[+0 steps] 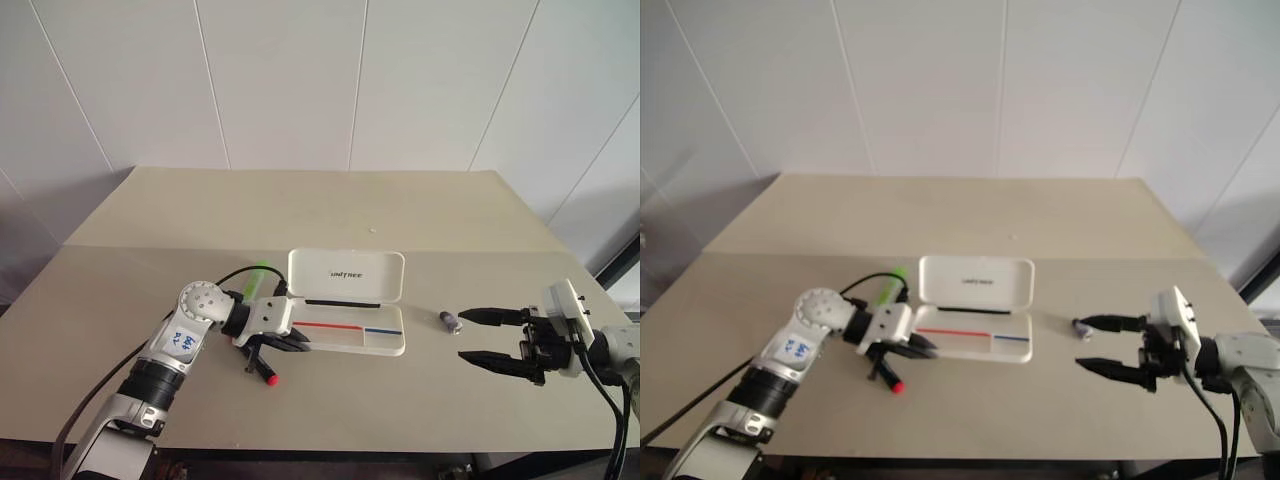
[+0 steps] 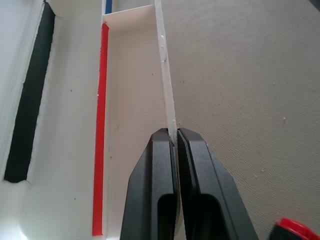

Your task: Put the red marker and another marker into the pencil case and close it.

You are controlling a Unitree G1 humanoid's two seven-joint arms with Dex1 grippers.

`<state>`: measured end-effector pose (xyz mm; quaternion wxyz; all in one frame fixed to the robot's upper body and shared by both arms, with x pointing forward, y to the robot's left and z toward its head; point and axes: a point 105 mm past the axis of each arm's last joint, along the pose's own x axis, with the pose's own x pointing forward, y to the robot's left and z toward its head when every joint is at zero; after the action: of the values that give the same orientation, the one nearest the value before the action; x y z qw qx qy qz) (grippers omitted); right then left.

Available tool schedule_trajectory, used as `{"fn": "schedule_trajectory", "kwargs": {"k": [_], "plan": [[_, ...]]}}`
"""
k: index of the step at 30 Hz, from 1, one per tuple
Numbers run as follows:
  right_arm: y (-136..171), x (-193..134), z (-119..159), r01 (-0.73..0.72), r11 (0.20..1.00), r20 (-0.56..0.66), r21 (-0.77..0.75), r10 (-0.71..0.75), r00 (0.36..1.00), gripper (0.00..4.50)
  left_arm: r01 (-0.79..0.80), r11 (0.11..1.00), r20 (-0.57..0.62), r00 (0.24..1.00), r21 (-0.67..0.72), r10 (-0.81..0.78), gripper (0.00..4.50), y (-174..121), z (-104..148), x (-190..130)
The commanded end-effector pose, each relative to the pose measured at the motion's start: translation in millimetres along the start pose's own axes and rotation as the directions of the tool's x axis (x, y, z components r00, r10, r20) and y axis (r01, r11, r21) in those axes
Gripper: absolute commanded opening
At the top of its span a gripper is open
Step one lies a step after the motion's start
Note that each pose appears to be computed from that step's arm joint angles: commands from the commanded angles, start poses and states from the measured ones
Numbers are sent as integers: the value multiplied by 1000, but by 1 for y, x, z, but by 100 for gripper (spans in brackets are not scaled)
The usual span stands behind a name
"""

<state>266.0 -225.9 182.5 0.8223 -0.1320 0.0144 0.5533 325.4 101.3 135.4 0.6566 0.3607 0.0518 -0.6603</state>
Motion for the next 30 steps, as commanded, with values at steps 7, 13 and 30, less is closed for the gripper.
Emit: {"fn": "schedule_trajectory", "kwargs": {"k": [7,13,30], "plan": [[4,5,7,2,1000,16,-14,-2,1000,450,-52,999,-26,998,5,52,3,1,0,2],[3,6,9,10,1000,17,-17,-10,1000,450,-78,997,-12,997,15,78,173,5,5,4],[0,10,10,-15,1000,18,-19,15,1000,450,-133,991,80,988,21,131,447,-12,42,-18]]}}
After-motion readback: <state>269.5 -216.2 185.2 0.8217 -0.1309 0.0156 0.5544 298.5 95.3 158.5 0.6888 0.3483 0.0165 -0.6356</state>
